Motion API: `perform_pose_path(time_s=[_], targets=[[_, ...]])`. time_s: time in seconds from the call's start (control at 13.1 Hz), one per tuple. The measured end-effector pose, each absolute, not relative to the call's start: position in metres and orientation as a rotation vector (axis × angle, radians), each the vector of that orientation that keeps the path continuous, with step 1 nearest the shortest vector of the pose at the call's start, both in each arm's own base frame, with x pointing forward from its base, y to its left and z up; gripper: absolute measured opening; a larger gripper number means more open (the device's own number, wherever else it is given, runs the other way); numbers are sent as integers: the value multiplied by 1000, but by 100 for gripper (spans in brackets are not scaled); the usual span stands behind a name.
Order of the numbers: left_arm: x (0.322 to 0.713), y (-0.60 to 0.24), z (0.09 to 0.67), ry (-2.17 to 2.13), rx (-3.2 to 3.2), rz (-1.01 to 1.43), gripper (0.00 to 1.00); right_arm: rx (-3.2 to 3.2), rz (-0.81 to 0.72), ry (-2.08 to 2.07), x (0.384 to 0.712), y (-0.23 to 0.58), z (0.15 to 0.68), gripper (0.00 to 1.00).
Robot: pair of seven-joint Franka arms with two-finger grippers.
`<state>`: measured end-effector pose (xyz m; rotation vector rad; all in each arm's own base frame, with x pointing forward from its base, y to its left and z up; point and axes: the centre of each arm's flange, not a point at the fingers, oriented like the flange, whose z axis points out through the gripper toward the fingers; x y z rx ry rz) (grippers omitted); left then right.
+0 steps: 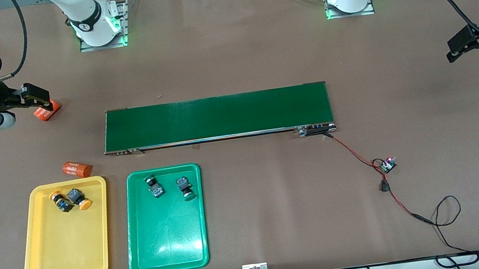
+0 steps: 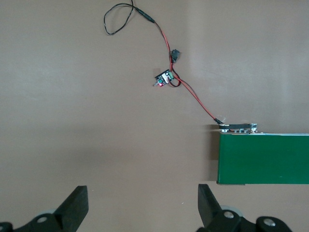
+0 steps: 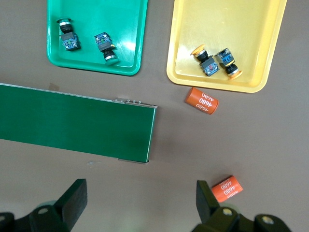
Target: Sort buttons by color to trays
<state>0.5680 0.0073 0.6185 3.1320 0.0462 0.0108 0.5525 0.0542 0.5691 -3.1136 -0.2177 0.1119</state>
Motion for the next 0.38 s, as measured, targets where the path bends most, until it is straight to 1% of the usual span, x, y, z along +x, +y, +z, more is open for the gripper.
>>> perform_pose_path(time_s=[0.38], targets=[[567,7,620,46,3133,15,100,-3114,112,-218,554,55,567,100]])
